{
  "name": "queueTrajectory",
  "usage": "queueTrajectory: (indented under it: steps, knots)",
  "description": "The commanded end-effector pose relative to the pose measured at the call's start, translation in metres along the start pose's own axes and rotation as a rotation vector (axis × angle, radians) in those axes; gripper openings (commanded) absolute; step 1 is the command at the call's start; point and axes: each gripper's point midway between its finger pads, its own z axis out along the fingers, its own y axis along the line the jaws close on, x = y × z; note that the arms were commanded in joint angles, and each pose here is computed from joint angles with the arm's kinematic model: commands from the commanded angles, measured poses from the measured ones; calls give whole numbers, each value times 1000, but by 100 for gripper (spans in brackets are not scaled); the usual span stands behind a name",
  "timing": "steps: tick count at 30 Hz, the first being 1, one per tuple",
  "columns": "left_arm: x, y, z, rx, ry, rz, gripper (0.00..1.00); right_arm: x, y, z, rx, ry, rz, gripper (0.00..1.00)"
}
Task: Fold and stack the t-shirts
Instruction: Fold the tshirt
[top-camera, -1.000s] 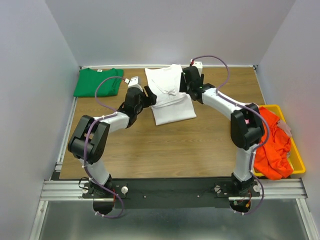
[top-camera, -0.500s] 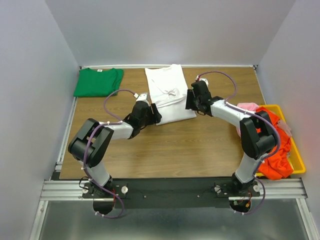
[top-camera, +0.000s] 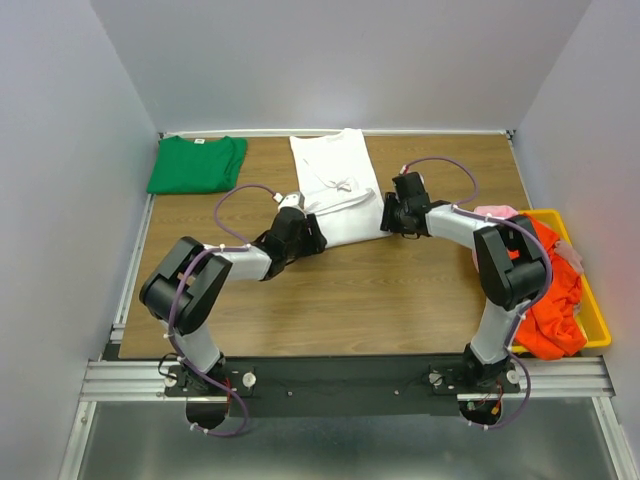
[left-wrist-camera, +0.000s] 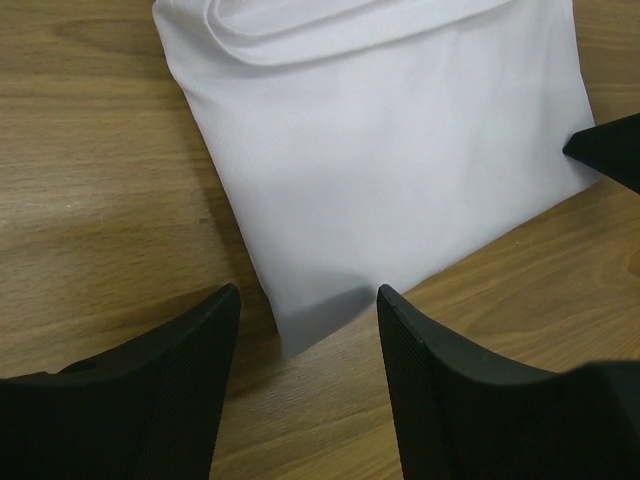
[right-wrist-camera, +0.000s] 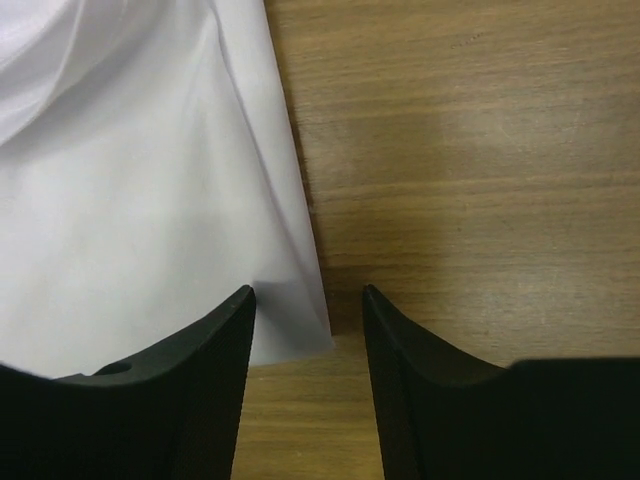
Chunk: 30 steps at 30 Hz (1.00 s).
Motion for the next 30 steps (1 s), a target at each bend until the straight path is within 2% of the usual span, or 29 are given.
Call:
queueTrajectory:
  steps: [1, 4, 5, 6, 7, 8, 10, 11, 12, 17, 21, 25, 30]
  knots:
    - [12, 10, 5, -52, 21, -3, 63, 17, 1, 11, -37, 53, 18, 51]
    - [16, 9, 8, -53, 30, 1, 54, 25, 2, 12, -49, 75, 22, 43]
    - [17, 10, 8, -55, 32, 2, 41, 29, 3, 10, -57, 86, 24, 36]
    - [18, 10, 9, -55, 34, 3, 34, 29, 3, 8, -64, 86, 28, 32]
    - [18, 10, 9, -56, 33, 6, 24, 31, 4, 6, -69, 90, 28, 22]
    - [16, 9, 7, -55, 26, 9, 9, 37, 2, 4, -69, 100, 31, 17]
    - [12, 8, 4, -52, 13, 16, 0, 36, 6, -7, -101, 95, 34, 8]
    - [10, 9, 1, -54, 8, 20, 0, 36, 7, -12, -110, 93, 37, 1]
    - [2, 4, -5, -47, -12, 24, 0, 45, 6, -16, -121, 111, 31, 0]
    - [-16, -13, -37, 7, -61, 45, 0, 40, 12, -60, -187, 69, 57, 0]
    - [-9, -28, -61, 64, -48, 62, 0, 54, 8, -84, -196, 87, 67, 0]
    - [12, -39, -83, 97, -13, 51, 0, 82, 3, -105, -193, 120, 77, 0]
    - [75, -26, -96, 101, 137, 36, 0, 134, -4, -123, -201, 203, 110, 0]
